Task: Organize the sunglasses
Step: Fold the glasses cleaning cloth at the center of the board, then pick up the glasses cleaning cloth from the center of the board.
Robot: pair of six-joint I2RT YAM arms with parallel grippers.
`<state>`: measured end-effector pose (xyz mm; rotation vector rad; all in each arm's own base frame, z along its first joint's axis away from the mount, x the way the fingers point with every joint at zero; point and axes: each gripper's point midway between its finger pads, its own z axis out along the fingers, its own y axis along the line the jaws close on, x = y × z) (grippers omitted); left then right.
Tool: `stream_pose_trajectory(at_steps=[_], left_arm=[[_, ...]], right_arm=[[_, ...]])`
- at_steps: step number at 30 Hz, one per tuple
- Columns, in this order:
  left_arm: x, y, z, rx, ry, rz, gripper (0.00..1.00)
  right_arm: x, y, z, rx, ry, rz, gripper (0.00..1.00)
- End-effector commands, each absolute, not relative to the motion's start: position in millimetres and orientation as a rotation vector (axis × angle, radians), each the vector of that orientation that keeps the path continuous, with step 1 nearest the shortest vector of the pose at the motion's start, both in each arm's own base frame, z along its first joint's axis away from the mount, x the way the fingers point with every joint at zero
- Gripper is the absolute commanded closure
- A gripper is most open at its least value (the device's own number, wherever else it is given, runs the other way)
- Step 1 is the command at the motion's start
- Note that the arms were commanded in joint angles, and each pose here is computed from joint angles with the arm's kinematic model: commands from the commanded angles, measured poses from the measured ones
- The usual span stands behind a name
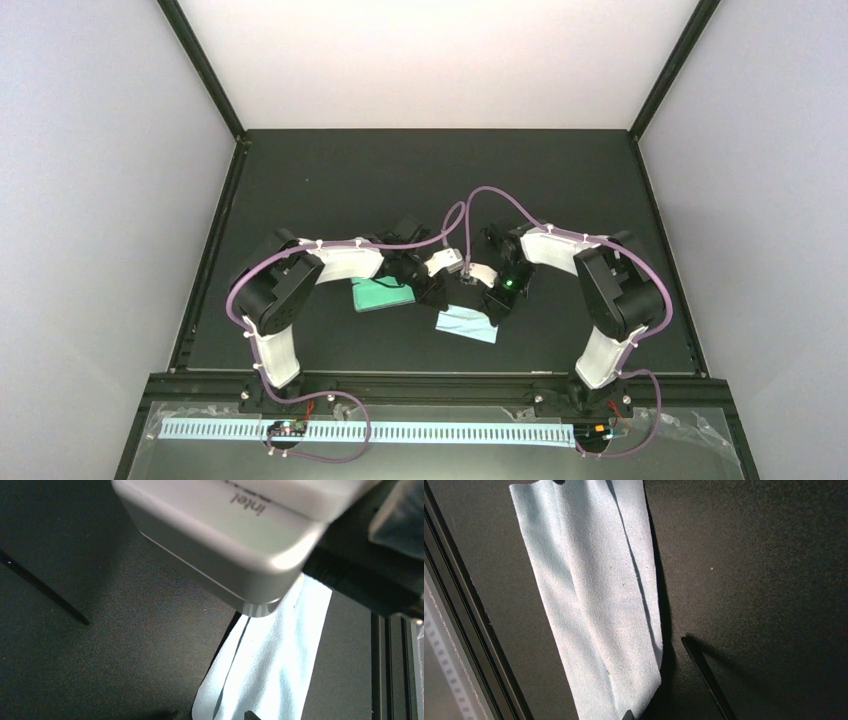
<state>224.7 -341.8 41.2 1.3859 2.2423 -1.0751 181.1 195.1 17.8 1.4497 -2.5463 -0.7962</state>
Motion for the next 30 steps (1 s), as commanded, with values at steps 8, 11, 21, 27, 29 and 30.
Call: stream_pose_trajectory(at_steps=[8,11,21,27,29,30], left_arm=[[212,-347,24,1.424,2.291,-1.097,0.76],[209,-347,22,1.415,2.29,-1.116,0.77],[202,-348,13,1.381,2.324,-1.148,0.87],[201,-349,15,1.378,2.314,-1.167,0.95],[200,-350,19,1.377,2.296,-1.192,0.98],[200,-351,22,1.373,2.286,-1.206,0.98]], right_arm=[[183,196,15,1.471,-2.537,-0.811,0.99],[183,196,15,1.472,-2.535,-0.813,0.99],[183,197,15,1.466,-2.537,-0.822,0.99],[186,197,17,1.454,-2.544,-0.843,0.99],[188,197,18,1.445,-2.549,-0.855,0.99],[189,197,20,1.443,-2.552,-0.861,0.99]])
